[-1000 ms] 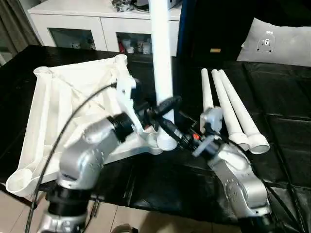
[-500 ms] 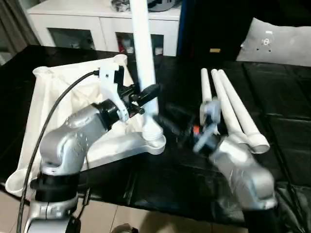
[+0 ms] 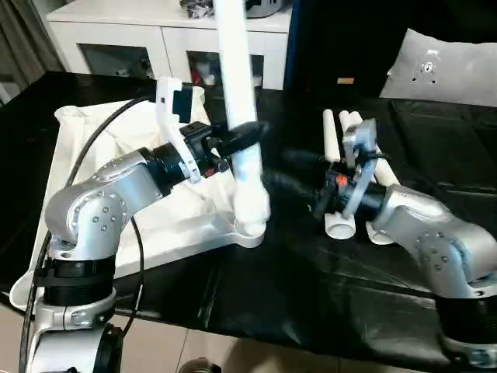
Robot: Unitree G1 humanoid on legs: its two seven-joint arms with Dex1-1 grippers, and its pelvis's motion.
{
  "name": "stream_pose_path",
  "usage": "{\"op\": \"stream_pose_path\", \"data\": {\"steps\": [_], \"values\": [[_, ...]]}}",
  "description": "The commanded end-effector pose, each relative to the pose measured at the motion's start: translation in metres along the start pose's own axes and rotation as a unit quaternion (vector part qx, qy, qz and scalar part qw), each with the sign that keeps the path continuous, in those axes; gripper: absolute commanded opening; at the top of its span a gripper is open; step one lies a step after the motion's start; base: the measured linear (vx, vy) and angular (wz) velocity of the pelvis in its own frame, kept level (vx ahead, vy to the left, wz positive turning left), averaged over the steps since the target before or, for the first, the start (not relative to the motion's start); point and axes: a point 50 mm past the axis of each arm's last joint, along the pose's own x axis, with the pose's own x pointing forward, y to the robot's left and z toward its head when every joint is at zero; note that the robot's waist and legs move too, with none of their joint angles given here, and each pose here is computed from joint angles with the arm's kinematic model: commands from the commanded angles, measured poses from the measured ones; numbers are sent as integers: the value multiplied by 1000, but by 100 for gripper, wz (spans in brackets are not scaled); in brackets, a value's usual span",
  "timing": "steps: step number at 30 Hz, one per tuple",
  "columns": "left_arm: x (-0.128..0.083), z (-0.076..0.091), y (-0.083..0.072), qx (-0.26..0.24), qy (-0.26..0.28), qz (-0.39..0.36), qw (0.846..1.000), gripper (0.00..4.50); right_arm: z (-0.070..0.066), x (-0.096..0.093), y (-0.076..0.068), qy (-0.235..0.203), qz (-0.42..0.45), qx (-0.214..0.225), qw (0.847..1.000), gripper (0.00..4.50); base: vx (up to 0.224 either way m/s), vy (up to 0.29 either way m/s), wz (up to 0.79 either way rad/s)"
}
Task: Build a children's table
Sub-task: Pick table leg
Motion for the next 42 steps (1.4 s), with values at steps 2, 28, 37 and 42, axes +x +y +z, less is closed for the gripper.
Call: {"op": "stream_pose_path", "data": {"steps": [2, 28, 37, 42], "values": [[5, 6, -17, 44, 15, -66, 997, 191, 4, 1, 7, 12, 44, 0, 999, 403, 0, 0, 0], [22, 2, -34, 92, 45, -153, 983, 191, -2, 9, 7, 46, 119, 34, 991, 284, 0, 0, 0], [23, 2, -33, 78, 38, -149, 985, 191, -3, 10, 7, 38, 120, 35, 991, 211, 0, 0, 0], [23, 0, -33, 75, 42, -149, 985, 191, -1, 10, 7, 33, 125, 26, 991, 204, 0, 0, 0]]}}
